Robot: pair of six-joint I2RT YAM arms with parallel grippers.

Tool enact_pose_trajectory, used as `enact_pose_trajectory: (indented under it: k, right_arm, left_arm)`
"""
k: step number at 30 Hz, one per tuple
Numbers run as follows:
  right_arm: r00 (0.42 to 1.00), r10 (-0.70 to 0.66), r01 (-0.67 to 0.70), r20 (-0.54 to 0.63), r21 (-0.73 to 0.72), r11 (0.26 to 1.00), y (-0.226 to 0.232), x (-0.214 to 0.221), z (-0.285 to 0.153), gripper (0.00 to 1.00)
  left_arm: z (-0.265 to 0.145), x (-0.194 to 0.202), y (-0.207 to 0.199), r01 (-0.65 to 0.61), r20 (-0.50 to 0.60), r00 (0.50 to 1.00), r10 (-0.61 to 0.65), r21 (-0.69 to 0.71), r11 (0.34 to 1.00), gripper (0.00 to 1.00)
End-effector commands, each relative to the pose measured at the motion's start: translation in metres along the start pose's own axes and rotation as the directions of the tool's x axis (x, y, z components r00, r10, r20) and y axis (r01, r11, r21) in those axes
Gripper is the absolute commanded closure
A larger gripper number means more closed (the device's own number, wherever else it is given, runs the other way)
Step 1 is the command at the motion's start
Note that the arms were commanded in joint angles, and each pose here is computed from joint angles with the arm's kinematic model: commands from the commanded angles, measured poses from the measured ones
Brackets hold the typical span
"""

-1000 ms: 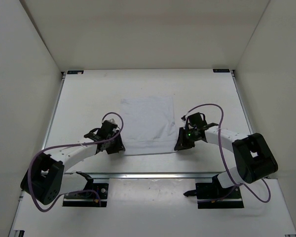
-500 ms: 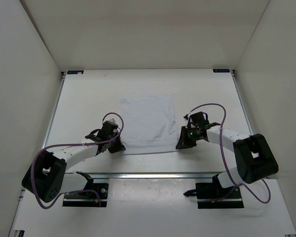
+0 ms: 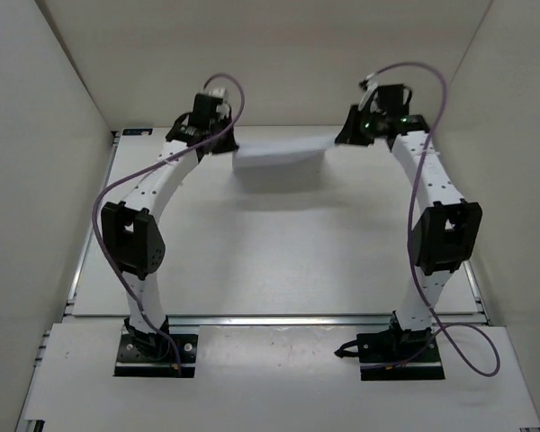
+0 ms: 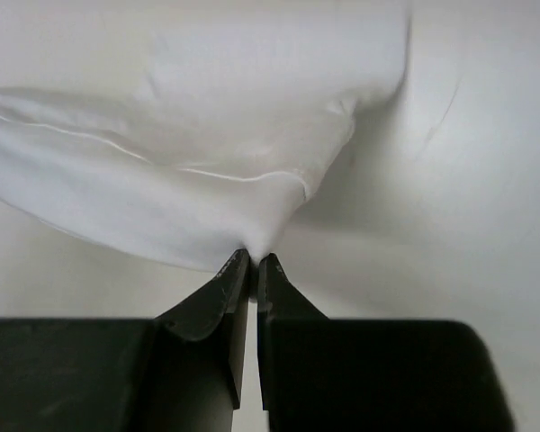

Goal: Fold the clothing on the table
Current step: Flatten the skirt out, then fold the skirt

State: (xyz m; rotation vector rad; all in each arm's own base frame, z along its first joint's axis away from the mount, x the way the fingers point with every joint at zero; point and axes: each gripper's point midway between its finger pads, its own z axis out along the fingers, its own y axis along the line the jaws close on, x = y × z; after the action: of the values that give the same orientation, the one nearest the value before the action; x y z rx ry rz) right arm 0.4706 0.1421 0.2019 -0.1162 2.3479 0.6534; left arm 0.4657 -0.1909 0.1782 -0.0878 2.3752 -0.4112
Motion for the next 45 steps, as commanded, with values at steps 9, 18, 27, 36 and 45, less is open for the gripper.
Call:
enact_pose_trajectory:
  k: [9, 18, 27, 36, 45]
  right_arm:
    - [0.939, -0.126, 0.097, 0.319, 0.105, 0.99, -0.014, -0.05, -0.104, 1.0]
    - [0.992, 0.082, -0.078, -0.093, 0.048, 0.996, -0.013, 0.191, -0.067, 0.99]
    - [0.997, 0.071, -0.072, -0.04, -0.02, 0.997, -0.009, 0.108, -0.038, 1.0]
    - [0.926, -0.124, 0.107, 0.357, 0.069, 0.992, 0.017, -0.152, -0.097, 1.0]
    - [0.939, -0.116, 0.084, 0.323, 0.112, 0.99, 0.003, -0.048, -0.089, 1.0]
  left_arm:
    - [-0.107, -0.082, -0.014, -0.157, 0.337, 0.925, 0.173, -0.075, 0.985, 1.0]
    - [-0.09, 0.158, 0.039, -0.101, -0.092, 0.991, 0.098, -0.022, 0.995, 1.0]
    - [-0.05, 0.088, 0.022, -0.122, -0.08, 0.989, 0.123, 0.017, 0.992, 1.0]
    - [-0.095, -0.166, -0.025, -0.156, 0.378, 0.913, 0.155, -0.029, 0.987, 1.0]
    - [-0.116, -0.088, 0.017, -0.173, 0.349, 0.917, 0.196, -0.094, 0.98, 1.0]
